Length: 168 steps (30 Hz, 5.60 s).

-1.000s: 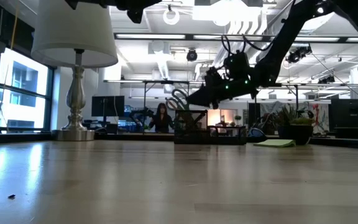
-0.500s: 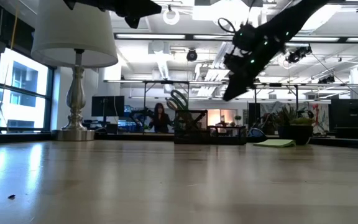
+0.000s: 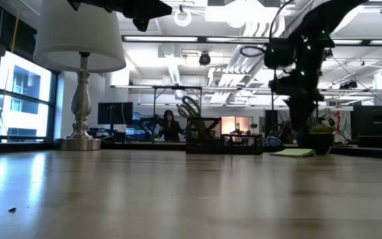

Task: Pick and place office supplies into organizer
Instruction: Put the green sticky notes into the black desk organizer

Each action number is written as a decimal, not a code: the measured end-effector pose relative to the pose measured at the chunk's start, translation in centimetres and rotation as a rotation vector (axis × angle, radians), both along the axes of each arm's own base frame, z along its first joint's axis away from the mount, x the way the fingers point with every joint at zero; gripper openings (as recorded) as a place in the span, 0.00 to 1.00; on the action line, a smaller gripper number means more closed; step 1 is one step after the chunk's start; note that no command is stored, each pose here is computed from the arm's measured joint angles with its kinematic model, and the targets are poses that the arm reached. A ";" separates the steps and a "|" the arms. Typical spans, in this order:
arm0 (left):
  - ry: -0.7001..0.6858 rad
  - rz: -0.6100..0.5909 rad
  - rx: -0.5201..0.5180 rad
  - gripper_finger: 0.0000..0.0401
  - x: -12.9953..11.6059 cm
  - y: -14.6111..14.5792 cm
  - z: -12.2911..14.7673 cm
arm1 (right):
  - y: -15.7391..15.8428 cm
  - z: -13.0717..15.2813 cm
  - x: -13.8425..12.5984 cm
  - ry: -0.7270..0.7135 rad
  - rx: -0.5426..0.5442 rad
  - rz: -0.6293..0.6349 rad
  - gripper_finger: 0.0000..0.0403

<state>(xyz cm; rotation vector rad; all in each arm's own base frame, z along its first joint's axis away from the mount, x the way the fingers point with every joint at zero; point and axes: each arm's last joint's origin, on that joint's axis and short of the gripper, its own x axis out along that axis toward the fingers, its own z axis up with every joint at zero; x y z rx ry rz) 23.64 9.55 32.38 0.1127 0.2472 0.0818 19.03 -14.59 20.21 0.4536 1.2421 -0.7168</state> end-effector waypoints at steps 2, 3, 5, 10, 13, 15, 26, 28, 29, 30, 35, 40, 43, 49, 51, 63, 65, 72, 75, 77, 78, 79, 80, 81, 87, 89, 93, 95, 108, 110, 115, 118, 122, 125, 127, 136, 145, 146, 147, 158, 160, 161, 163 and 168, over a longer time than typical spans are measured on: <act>0.000 0.000 0.000 0.00 0.0 0.0 0.0 | 0.5 -1.3 -0.4 0.021 0.021 -0.007 0.34; -0.001 0.000 0.000 0.00 0.0 0.0 0.0 | 0.6 -1.8 -0.6 0.025 0.019 -0.011 0.34; -0.003 0.000 0.001 0.00 0.0 0.0 0.0 | 0.7 -2.8 -0.8 0.016 -0.004 -0.017 0.34; -0.002 0.000 -0.001 0.00 0.0 0.0 0.0 | 0.9 -3.8 -0.9 -0.009 -0.004 0.013 0.38; -0.002 0.000 -0.001 0.00 0.0 0.0 0.0 | 1.1 -3.9 -1.0 0.002 -0.008 0.011 0.42; -0.003 0.000 -0.001 0.00 0.0 0.0 0.0 | 1.1 -3.9 -1.1 0.020 -0.027 -0.004 0.45; 0.005 -0.002 -0.004 0.00 0.0 0.0 -0.1 | 0.2 -4.5 -1.2 -0.003 -0.005 -0.121 0.55; 0.008 -0.002 -0.005 0.00 0.0 0.0 -0.1 | 0.1 -4.8 -1.2 -0.002 0.013 -0.131 0.55; 0.009 -0.002 -0.006 0.00 0.0 0.0 -0.1 | 0.0 -4.8 -1.3 -0.005 0.020 -0.129 0.55; 0.010 -0.002 -0.006 0.00 0.0 0.0 -0.1 | -0.1 -4.9 -1.3 -0.011 0.029 -0.122 0.55; 0.010 -0.002 -0.005 0.00 0.0 0.0 -0.1 | -0.8 -4.9 -1.4 -0.073 0.054 -0.128 0.55; 0.010 -0.002 -0.005 0.00 0.0 0.0 -0.1 | -0.9 -4.9 -1.9 -0.075 0.111 -0.137 0.55; 0.009 -0.002 -0.005 0.00 0.0 0.0 -0.1 | -0.9 -5.0 -2.1 -0.062 0.122 -0.134 0.55; 0.009 -0.002 -0.005 0.00 0.0 0.0 -0.1 | -0.9 -5.0 -1.9 -0.102 0.150 -0.112 0.55; 0.009 -0.002 -0.005 0.00 0.0 0.0 -0.1 | -1.0 -4.9 -1.9 -0.108 0.149 -0.107 0.55; 0.002 0.000 -0.002 0.00 0.0 0.0 0.0 | -0.1 -7.3 -2.7 -0.148 0.119 -0.067 0.55; -0.006 0.000 0.002 0.00 0.0 0.0 0.1 | -0.3 -7.0 -2.5 -0.159 0.114 -0.053 0.55; 0.004 0.000 -0.003 0.00 0.0 0.0 0.0 | -0.3 -6.3 -1.3 -0.254 0.149 0.030 0.53; 0.011 0.000 -0.006 0.00 0.0 0.0 -0.1 | 0.1 -6.3 -1.0 -0.253 0.156 0.055 0.47; 0.015 0.000 -0.008 0.00 0.0 0.0 -0.2 | 0.5 -6.3 -0.8 -0.276 0.197 0.082 0.42; 0.016 0.000 -0.008 0.00 0.0 0.0 -0.2 | 0.7 -6.3 -0.6 -0.297 0.221 0.101 0.39; 0.016 -0.001 -0.008 0.00 0.0 0.0 -0.2 | 0.9 -6.3 -0.4 -0.315 0.239 0.117 0.36; 0.016 0.000 -0.008 0.00 0.0 0.0 -0.2 | 1.1 -6.2 -0.3 -0.328 0.252 0.132 0.33; 0.016 -0.001 -0.008 0.00 0.0 0.0 -0.2 | 1.2 -6.2 -0.1 -0.341 0.261 0.147 0.30; 0.016 -0.001 -0.008 0.00 0.0 0.0 -0.2 | 1.9 -5.9 1.2 -0.407 0.233 0.221 0.17; 0.016 -0.001 -0.008 0.00 0.0 0.0 -0.2 | 2.1 -5.8 1.4 -0.407 0.223 0.231 0.15; 0.015 -0.001 -0.008 0.00 0.0 0.0 -0.1 | 2.7 -6.0 1.4 -0.377 0.243 0.261 0.11; 0.016 -0.001 -0.008 0.00 0.0 0.0 -0.2 | 3.4 -6.0 1.6 -0.355 0.252 0.304 0.11; 0.015 -0.001 -0.007 0.00 0.0 0.0 -0.1 | 10.4 -4.4 5.2 -0.132 -0.066 0.610 0.11; 0.015 -0.002 -0.008 0.00 0.0 0.0 -0.1 | 10.7 -4.1 5.7 -0.143 -0.131 0.610 0.11; 0.015 -0.001 -0.010 0.00 0.0 0.0 -0.1 | 10.2 -4.1 5.8 -0.051 -0.285 0.596 0.16; 0.013 -0.005 -0.011 0.00 0.0 0.0 -0.1 | 9.8 -4.9 6.0 0.033 -0.367 0.601 0.24; -0.017 -0.053 -0.019 0.00 0.1 -0.1 0.1 | 10.0 -6.0 6.9 0.051 -0.406 0.626 0.36; -0.025 -0.079 -0.023 0.00 0.1 -0.2 0.2 | 10.6 -7.1 7.0 0.088 -0.382 0.635 0.44; -0.025 -0.083 -0.024 0.00 0.1 -0.2 0.2 | 10.8 -7.5 6.9 0.120 -0.379 0.625 0.47; -0.027 -0.081 -0.038 0.00 0.1 -0.2 0.2 | 10.3 -8.0 7.1 0.177 -0.483 0.577 0.49; -0.027 -0.081 -0.038 0.00 0.1 -0.2 0.2 | 10.0 -7.7 7.1 0.242 -0.597 0.556 0.45; -0.027 -0.081 -0.038 0.00 0.1 -0.2 0.2 | 10.0 -7.7 7.1 0.247 -0.603 0.560 0.44; -0.028 -0.081 -0.038 0.00 0.1 -0.2 0.2 | 10.0 -7.7 7.1 0.251 -0.609 0.562 0.44; -0.028 -0.081 -0.037 0.00 0.1 -0.2 0.2 | 9.6 -7.4 7.8 0.240 -0.661 0.630 0.32; -0.028 -0.081 -0.037 0.00 0.1 -0.2 0.2 | 9.6 -7.4 7.8 0.237 -0.665 0.633 0.29; -0.028 -0.081 -0.037 0.00 0.1 -0.2 0.2 | 9.6 -7.3 7.9 0.234 -0.667 0.632 0.27; -0.028 -0.081 -0.038 0.00 0.1 -0.2 0.2 | 9.5 -7.3 7.9 0.231 -0.668 0.631 0.23; -0.028 -0.081 -0.038 0.00 0.1 -0.2 0.2 | 9.0 -7.3 8.0 0.207 -0.650 0.640 0.08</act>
